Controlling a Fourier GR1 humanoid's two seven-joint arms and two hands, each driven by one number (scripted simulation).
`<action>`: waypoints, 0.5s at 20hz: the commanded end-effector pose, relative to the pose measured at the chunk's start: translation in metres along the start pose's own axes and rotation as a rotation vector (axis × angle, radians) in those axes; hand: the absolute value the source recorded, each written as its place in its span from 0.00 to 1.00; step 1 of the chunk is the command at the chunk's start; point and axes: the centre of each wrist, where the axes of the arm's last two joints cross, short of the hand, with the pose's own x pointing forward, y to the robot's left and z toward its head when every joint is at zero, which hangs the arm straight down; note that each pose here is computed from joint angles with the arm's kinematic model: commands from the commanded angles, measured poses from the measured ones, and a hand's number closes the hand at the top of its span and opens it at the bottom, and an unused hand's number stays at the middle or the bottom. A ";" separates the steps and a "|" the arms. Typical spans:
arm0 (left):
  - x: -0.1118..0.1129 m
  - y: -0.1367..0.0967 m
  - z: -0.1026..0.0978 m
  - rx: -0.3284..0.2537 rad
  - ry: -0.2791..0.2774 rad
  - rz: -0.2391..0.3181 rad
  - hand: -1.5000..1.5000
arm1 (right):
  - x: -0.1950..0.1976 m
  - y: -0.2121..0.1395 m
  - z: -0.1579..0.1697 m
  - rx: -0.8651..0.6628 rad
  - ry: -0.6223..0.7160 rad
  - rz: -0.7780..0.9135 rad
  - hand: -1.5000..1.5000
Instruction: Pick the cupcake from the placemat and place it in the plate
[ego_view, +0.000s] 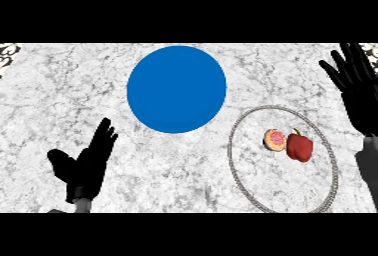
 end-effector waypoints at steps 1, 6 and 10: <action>0.003 0.023 0.018 0.013 -0.013 -0.107 0.50 | -0.016 0.011 0.004 -0.101 0.001 -0.076 0.00; 0.041 0.102 -0.006 0.144 -0.253 -0.538 0.50 | -0.013 0.021 0.006 -0.476 -0.087 -0.436 0.00; 0.023 0.102 0.003 0.129 -0.203 -0.538 0.50 | -0.029 0.008 0.036 -0.851 -0.117 0.068 0.00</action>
